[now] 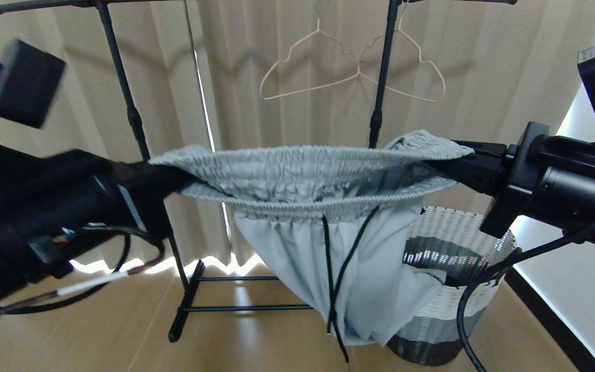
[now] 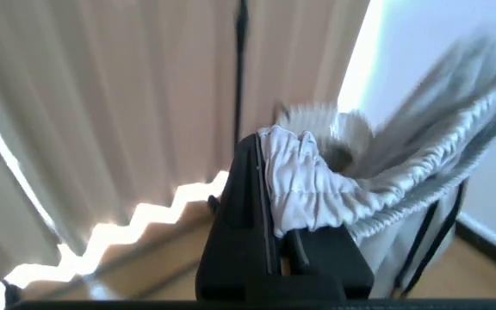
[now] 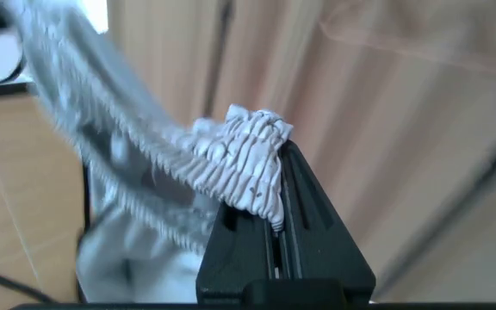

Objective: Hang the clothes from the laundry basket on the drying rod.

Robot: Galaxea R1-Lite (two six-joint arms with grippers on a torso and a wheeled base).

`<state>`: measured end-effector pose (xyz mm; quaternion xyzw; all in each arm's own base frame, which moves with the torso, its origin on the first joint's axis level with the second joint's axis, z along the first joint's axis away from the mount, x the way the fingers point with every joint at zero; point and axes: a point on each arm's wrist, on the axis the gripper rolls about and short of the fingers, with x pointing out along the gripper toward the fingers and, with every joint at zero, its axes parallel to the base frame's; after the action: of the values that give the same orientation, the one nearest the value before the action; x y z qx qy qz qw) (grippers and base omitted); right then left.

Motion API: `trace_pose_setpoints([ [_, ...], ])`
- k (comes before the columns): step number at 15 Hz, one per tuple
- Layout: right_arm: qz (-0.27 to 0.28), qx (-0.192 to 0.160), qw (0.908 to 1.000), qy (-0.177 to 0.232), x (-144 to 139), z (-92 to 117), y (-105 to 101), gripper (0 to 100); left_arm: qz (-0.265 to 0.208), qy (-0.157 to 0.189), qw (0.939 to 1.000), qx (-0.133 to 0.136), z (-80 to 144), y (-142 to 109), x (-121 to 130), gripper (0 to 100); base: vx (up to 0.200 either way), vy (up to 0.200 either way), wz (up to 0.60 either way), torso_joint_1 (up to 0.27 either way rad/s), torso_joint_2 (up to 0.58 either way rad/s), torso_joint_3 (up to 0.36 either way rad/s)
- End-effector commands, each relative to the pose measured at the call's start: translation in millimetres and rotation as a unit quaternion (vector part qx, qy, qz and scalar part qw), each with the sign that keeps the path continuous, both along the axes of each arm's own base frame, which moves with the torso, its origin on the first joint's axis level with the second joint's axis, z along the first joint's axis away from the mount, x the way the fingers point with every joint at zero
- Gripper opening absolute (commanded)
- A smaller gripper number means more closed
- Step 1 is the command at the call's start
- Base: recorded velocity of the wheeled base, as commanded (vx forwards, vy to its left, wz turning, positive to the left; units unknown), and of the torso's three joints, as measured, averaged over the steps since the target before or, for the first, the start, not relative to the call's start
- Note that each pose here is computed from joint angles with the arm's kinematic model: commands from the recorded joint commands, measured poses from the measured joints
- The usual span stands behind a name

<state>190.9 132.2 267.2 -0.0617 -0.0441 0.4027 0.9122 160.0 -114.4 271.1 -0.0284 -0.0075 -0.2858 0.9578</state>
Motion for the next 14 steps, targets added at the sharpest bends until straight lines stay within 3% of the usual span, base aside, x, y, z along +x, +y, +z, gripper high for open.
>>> trace_pose_setpoints([
  [1, 0.005, -0.002, 1.0000, 0.003, 9, -5, 6, 0, 0.029, -0.056, 0.9974, -0.036, 47, 35, -31, 0, 0.000, 0.000, 0.00, 0.000, 0.00, 0.000],
  [4, 0.016, 0.009, 0.9997, -0.015, 17, -1, 14, 0, 0.044, -0.046, 0.9976, -0.027, 56, 46, -40, 0, 0.000, 0.000, 0.00, 0.000, 0.00, 0.000],
  [7, 0.025, 0.026, 0.9985, -0.041, 20, 10, 21, 0, 0.045, -0.062, 0.9967, -0.027, 62, 48, -44, 0, 0.000, 0.000, 0.00, 0.000, 0.00, 0.000],
  [10, 0.020, 0.026, 0.9986, -0.043, 19, 11, 19, 0, 0.043, -0.055, 0.9973, -0.022, 59, 46, -41, 0, 0.000, 0.000, 0.00, 0.000, 0.00, 0.000],
  [12, -0.005, 0.020, 0.9991, -0.036, 21, 10, 8, 0, 0.039, -0.015, 0.9991, 0.008, 38, 36, -26, 0, 0.000, 0.000, 0.00, 0.000, 0.00, 0.000],
  [14, -0.042, 0.003, 0.9991, -0.009, 18, 8, -7, 0, 0.038, 0.006, 0.9971, 0.065, 18, 25, -9, 0, 0.000, 0.000, 0.00, 0.000, 0.00, 0.000],
])
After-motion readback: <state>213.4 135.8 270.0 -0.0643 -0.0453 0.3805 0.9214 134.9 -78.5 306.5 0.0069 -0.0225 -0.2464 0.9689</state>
